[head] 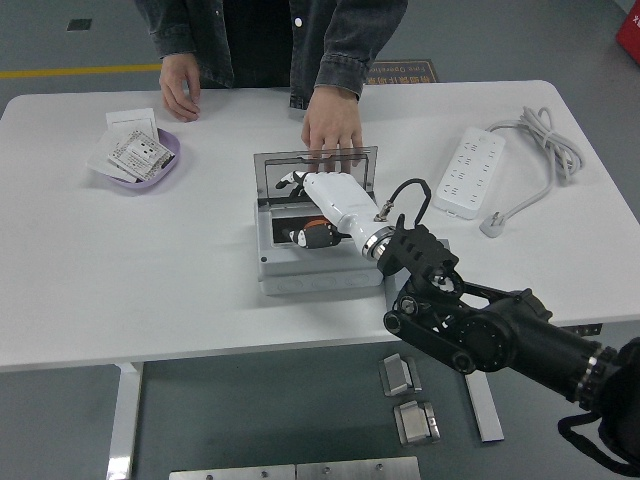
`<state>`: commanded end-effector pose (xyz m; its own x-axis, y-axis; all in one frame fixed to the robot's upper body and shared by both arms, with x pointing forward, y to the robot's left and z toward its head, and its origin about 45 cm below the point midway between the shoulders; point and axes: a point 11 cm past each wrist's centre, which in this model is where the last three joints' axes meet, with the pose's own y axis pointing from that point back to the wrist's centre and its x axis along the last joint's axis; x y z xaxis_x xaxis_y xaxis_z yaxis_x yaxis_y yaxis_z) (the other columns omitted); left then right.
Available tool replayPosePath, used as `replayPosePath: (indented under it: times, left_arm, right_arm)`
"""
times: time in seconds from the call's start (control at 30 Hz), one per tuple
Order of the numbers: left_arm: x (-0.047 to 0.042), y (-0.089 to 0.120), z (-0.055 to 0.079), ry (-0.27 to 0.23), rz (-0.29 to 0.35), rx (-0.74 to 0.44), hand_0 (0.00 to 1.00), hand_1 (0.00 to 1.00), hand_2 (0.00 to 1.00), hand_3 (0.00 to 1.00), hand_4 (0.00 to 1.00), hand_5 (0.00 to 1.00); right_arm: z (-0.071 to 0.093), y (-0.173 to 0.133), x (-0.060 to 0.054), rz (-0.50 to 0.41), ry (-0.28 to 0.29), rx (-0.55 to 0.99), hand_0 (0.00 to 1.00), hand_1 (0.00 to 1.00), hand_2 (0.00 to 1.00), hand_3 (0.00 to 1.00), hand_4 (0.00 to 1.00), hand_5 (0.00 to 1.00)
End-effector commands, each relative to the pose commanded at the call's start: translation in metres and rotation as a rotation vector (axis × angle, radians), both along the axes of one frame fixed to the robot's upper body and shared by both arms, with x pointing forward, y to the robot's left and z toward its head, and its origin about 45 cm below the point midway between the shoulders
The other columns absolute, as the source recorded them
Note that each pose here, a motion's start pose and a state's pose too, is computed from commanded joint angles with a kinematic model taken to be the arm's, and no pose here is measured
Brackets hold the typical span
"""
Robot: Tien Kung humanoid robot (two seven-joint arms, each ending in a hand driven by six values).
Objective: Pick up the cylinder from the cube,place it in the box,flap close box
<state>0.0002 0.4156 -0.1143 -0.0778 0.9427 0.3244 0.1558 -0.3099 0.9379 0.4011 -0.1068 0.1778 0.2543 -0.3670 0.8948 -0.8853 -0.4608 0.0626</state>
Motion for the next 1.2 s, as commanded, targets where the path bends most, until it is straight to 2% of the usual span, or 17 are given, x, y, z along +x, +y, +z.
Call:
replayPosePath:
  times: [0.2,0.33,0.5,0.57,0.67,0.77,0.93,1.2]
  left_arm:
    - [-0.0062,-0.001,-0.001,0.009,0.011,-0.001,0.640,0.638,0.466,0.611,0.688,0.332]
    - [-0.0108,-0.001,-0.001,0.021,0.021,0.001,0.640,0.638,0.466,0.611,0.688,0.332]
    - [-0.0131,0.001,0.000,0.028,0.026,0.006,0.641,0.638,0.466,0.611,0.688,0.332]
    - [-0.0124,0.002,0.001,0.027,0.026,0.008,0.641,0.637,0.466,0.611,0.686,0.330]
    - [-0.0111,0.003,0.001,0.026,0.025,0.009,0.641,0.637,0.466,0.611,0.686,0.330]
    - [-0.0096,0.003,0.001,0.024,0.023,0.008,0.641,0.638,0.466,0.609,0.683,0.328]
    - [-0.0064,0.003,0.001,0.020,0.018,0.008,0.641,0.638,0.466,0.609,0.683,0.328]
    - [-0.0056,0.002,0.001,0.018,0.016,0.005,0.641,0.638,0.465,0.608,0.680,0.327]
  right_arm:
    - [0.013,-0.013,-0.007,-0.008,0.029,0.139,0.742,0.658,0.664,0.762,0.840,0.207]
    - [0.033,-0.022,-0.005,-0.021,0.037,0.229,0.742,0.658,0.664,0.762,0.840,0.207]
    - [0.066,-0.026,0.008,-0.031,-0.014,0.254,0.737,0.652,0.663,0.756,0.849,0.228]
    - [0.075,-0.027,0.015,-0.038,-0.035,0.242,0.737,0.651,0.663,0.743,0.852,0.246]
    - [0.081,-0.028,0.025,-0.050,-0.048,0.222,0.737,0.651,0.663,0.743,0.852,0.246]
    - [0.080,-0.027,0.033,-0.061,-0.045,0.206,0.739,0.650,0.664,0.740,0.851,0.256]
    - [0.065,-0.023,0.038,-0.072,-0.012,0.182,0.739,0.650,0.664,0.740,0.851,0.256]
    - [0.042,-0.026,0.028,-0.069,0.035,0.169,0.744,0.647,0.665,0.737,0.847,0.272]
